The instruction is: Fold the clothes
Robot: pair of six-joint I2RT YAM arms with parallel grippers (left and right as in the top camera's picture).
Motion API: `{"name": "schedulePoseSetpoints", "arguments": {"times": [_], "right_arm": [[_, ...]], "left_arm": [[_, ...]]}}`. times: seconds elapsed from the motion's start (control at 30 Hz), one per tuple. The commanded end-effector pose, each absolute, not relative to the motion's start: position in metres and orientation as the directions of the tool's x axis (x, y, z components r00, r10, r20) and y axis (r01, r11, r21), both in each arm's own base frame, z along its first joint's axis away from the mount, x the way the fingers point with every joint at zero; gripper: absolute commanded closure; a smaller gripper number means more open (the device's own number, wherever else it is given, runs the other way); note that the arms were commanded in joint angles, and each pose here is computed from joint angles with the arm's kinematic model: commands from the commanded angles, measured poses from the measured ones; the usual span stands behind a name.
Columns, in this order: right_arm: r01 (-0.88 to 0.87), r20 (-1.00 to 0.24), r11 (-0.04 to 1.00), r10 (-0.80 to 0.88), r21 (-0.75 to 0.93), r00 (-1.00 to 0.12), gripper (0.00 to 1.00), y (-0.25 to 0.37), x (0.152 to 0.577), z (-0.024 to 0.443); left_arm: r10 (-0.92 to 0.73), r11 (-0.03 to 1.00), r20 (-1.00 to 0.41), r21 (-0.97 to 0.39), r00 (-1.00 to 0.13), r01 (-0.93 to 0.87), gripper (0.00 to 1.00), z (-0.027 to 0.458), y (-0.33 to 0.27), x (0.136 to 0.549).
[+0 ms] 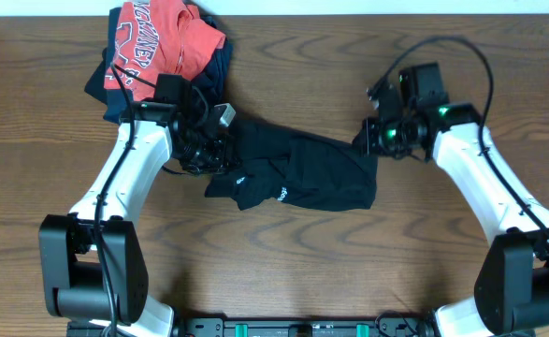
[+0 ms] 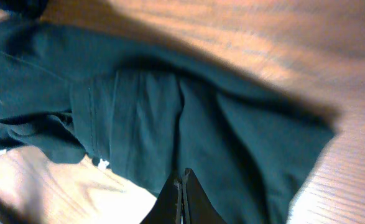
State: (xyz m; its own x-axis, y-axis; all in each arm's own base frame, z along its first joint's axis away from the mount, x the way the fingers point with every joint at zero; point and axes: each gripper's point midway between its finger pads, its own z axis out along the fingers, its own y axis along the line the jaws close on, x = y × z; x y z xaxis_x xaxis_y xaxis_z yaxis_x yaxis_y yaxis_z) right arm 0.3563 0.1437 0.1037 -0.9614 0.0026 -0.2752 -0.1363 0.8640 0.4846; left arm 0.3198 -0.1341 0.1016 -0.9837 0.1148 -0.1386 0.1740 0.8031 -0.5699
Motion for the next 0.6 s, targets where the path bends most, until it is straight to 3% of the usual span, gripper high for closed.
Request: {"name": "schedulePoseSetpoints", "arguments": {"times": [0.0,0.3,0.57], "right_arm": [[-0.085,-0.188,0.824,0.027,0.560,-0.982,0.99,0.152,0.334,0.084],[0.016,-0.103,0.843,0.085,0.537,-0.991,0.99,0.141,0.301,0.029],[0.066,-0.089,0.867,0.126,0.494,-0.988,0.99,0.131,0.290,0.003]], "left_arm": [[0.101,0.810,-0.149,-0.561,-0.984,0.168,0.94,0.107,-0.134,0.323],[0.144,0.791,-0.231,-0.558,-0.962,0.252,0.94,0.132,-0.160,0.329],[0.233,0.734,-0.335,-0.555,-0.913,0.392,0.94,0.144,-0.234,0.323]]}}
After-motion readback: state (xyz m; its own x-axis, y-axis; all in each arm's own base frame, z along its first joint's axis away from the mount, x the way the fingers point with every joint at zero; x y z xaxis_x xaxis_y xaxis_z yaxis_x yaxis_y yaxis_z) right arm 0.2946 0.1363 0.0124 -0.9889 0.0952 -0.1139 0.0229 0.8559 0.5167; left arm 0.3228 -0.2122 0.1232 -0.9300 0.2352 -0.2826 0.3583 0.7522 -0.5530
